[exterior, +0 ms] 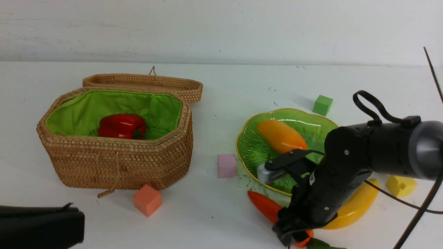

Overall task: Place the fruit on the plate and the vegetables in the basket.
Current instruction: Use the right arm to grab a carrot and put it into the left basket

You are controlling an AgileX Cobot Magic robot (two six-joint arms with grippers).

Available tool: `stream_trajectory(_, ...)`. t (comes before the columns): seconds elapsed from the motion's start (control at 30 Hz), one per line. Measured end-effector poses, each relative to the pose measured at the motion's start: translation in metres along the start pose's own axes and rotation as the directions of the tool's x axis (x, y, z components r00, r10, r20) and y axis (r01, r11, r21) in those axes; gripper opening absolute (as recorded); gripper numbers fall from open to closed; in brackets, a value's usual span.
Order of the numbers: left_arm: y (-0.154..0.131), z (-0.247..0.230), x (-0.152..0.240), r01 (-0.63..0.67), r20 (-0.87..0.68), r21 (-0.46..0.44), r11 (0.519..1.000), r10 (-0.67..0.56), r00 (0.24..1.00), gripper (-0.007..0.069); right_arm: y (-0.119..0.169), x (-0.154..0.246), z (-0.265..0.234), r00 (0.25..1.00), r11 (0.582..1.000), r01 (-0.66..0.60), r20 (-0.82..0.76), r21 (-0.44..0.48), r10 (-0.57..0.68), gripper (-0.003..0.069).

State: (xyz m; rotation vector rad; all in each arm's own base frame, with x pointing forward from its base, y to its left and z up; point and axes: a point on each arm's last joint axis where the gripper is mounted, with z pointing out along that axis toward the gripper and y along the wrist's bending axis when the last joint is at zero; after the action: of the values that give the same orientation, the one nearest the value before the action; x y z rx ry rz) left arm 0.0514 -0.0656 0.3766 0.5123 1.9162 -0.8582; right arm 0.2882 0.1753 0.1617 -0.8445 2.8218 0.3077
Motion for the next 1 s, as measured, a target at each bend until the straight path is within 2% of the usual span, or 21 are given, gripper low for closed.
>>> stream_trajectory(0.1, 0.000, 0.000, 0.000, -0.006, 0.000, 0.000, 1.000, 0.006, 1.000, -0.0013, 0.000, -0.001, 0.001, 1.000, 1.000, 0.000, 0.000, 0.000, 0.000, 0.0396)
stream_trajectory(0.37, 0.000, 0.000, 0.000, -0.010, 0.000, 0.000, 1.000, 0.010, 1.000, -0.0013, 0.003, 0.002, -0.002, 0.999, 1.000, -0.012, -0.034, -0.026, 0.011, 0.0396)
stream_trajectory(0.47, 0.000, 0.000, 0.000, -0.012, 0.001, -0.002, 1.000, 0.012, 1.000, -0.0013, 0.016, 0.008, -0.017, 0.998, 0.999, 0.017, -0.052, -0.049, -0.020, 0.0396)
stream_trajectory(0.6, 0.003, 0.000, -0.002, -0.047, 0.018, -0.029, 0.998, 0.047, 0.999, -0.0013, 0.038, 0.008, -0.050, 0.997, 0.994, 0.075, 0.020, -0.074, -0.073, 0.0396)
stream_trajectory(0.7, 0.011, -0.001, -0.005, -0.101, 0.044, -0.124, 0.987, 0.107, 0.993, -0.0013, 0.063, -0.003, -0.092, 0.980, 0.984, 0.153, 0.138, -0.088, -0.140, 0.0396)
stream_trajectory(0.73, 0.011, -0.001, -0.005, -0.094, 0.044, -0.123, 0.988, 0.100, 0.994, -0.0013, 0.065, -0.004, -0.094, 0.978, 0.983, 0.159, 0.147, -0.088, -0.145, 0.0396)
stream_trajectory(0.77, 0.017, -0.002, -0.007, -0.100, 0.054, -0.198, 0.975, 0.113, 0.992, -0.0013, 0.080, -0.020, -0.119, 0.946, 0.970, 0.231, 0.251, -0.080, -0.204, 0.0396)
stream_trajectory(0.8, 0.020, -0.003, -0.008, -0.100, 0.057, -0.227, 0.969, 0.115, 0.992, -0.0013, 0.086, -0.026, -0.127, 0.930, 0.962, 0.262, 0.287, -0.074, -0.231, 0.0396)
stream_trajectory(0.9, 0.032, -0.010, -0.013, -0.072, 0.079, -0.378, 0.923, 0.109, 0.991, -0.0013, 0.114, -0.059, -0.160, 0.820, 0.915, 0.402, 0.456, -0.030, -0.345, 0.0396)
stream_trajectory(0.93, 0.034, -0.011, -0.014, -0.049, 0.090, -0.396, 0.917, 0.092, 0.992, -0.0013, 0.118, -0.064, -0.164, 0.803, 0.908, 0.418, 0.477, -0.022, -0.358, 0.0396)
stream_trajectory(1.0, 0.044, -0.017, -0.017, 0.013, 0.132, -0.501, 0.865, 0.062, 0.989, -0.0013, 0.137, -0.098, -0.174, 0.703, 0.864, 0.502, 0.566, 0.036, -0.432, 0.0396)
